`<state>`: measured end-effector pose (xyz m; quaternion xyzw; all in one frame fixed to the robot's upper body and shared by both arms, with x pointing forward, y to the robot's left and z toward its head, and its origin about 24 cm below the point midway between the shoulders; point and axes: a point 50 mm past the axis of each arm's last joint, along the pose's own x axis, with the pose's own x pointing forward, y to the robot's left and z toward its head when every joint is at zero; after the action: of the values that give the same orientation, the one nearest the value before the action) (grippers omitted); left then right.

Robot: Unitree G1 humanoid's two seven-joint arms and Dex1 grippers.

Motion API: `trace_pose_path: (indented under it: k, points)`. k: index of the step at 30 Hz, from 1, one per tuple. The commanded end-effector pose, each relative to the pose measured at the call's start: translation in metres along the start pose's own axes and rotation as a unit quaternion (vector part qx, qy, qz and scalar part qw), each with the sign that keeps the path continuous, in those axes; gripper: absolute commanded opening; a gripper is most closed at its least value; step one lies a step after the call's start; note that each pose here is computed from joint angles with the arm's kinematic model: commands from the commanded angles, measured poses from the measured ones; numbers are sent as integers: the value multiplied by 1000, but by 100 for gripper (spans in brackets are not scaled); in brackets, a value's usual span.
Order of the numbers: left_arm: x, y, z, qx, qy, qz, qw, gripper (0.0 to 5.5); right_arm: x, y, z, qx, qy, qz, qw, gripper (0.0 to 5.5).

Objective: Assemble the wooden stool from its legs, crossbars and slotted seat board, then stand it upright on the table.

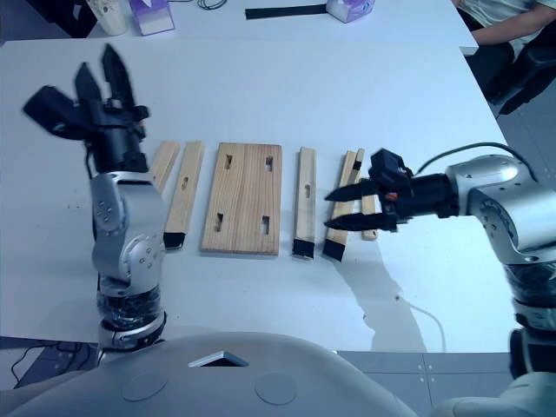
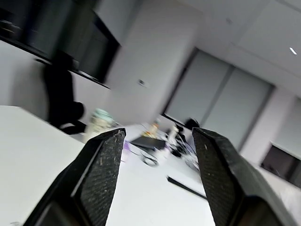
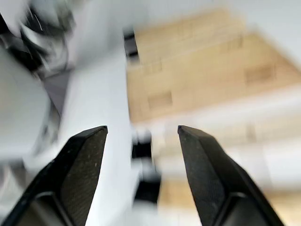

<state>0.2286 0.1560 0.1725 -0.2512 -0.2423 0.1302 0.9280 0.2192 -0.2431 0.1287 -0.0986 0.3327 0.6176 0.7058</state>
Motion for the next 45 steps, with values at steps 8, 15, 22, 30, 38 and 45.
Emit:
trace_pose_path:
  k: [8, 15, 22, 30, 38, 45]
  points:
    - [-4, 0, 3, -69, 30, 51, 996, 265, 30, -6, -19, 169, 9, -242, 955, 364]
    - [-4, -7, 15, -73, 41, 32, 996, 265, 38, 8, -9, 231, 9, -310, 922, 364]
    - [0, -15, 20, -72, 57, 13, 996, 265, 46, 10, -2, 236, 11, -388, 891, 364]
    - [1, -25, 16, -33, 78, -23, 996, 265, 58, 15, -13, 294, -5, -425, 856, 364]
    - [1, -34, 12, -43, 82, -29, 995, 265, 72, 11, -13, 306, 1, -422, 853, 364]
    - [-2, -36, 9, -49, 89, -29, 994, 265, 78, 11, -27, 286, 50, -431, 854, 364]
